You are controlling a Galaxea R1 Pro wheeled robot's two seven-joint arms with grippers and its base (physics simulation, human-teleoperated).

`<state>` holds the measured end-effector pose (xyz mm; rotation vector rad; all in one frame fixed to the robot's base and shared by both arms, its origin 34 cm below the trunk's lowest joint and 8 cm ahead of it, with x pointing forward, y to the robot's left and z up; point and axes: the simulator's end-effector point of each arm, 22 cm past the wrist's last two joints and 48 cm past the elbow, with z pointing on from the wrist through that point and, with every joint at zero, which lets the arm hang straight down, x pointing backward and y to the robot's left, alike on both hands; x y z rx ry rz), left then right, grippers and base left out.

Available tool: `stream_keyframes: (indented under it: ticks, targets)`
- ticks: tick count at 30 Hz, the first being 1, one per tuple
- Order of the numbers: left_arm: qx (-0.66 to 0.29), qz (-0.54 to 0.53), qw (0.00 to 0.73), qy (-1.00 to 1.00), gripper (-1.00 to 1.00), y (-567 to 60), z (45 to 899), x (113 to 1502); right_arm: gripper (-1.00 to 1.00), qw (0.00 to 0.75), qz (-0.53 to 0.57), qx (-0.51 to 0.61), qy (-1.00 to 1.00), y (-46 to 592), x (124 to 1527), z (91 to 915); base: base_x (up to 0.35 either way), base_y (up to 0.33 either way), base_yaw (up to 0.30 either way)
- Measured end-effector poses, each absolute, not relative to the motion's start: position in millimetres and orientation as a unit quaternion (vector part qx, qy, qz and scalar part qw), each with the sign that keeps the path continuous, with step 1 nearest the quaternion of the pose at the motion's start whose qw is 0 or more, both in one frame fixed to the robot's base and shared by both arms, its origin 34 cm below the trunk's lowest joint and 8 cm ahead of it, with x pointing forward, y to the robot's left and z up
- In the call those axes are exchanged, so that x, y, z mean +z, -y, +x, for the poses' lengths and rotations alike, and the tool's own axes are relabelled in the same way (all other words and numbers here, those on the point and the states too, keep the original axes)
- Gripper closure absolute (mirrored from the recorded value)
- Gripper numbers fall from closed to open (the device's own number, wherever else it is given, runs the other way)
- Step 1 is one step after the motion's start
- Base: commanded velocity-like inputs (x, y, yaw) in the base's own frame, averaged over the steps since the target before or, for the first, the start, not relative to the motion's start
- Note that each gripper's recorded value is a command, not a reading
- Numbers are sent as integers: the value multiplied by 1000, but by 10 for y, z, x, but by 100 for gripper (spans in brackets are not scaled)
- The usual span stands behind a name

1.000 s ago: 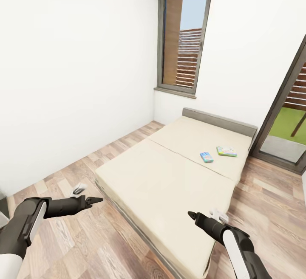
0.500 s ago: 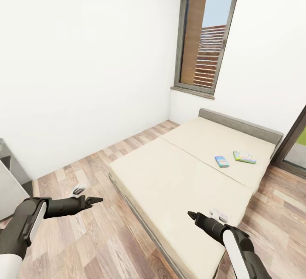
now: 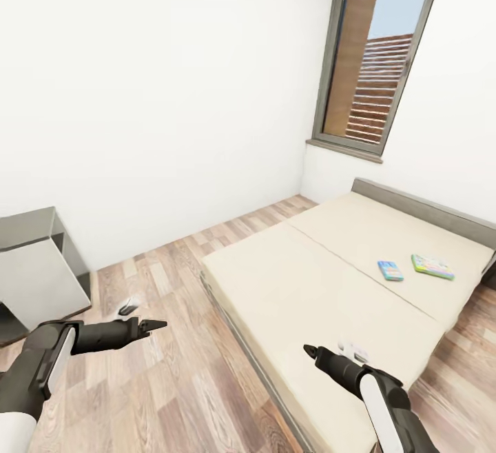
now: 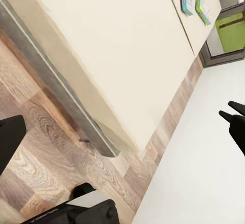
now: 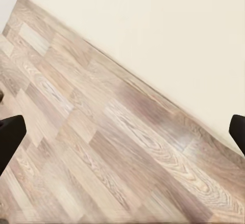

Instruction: Put all the toys in the child's room - the three board games (two on the bed and one on the table), the two jigsaw puzzles on the table, and the tennis ball on the table - inside the toy box on the table in the child's room.

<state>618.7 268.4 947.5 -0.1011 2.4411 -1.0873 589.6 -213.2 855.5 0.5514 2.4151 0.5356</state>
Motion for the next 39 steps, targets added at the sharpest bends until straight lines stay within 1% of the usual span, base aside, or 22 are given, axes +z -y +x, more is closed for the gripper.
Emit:
stream_keyframes:
  ticks: [11,19,28,39]
  targets:
    - [-396,-39,228,-889,-100,-2682,6178,9431,-100,294,208,201,-911,2125,8505,5876,-7,-11,268]
    - [-396,-40,225,-889,-100,-2681,6174,9400,-100,286,210,199,-914,2123,8430,5840,-41,-181,267]
    - [-396,-41,222,-890,-100,-2680,6168,9364,-100,281,211,197,-915,2122,8377,5817,-12,-30,267]
    - [-396,-43,218,-891,-100,-2677,6163,9321,-100,277,212,196,-916,2123,8335,5803,-120,-1,267]
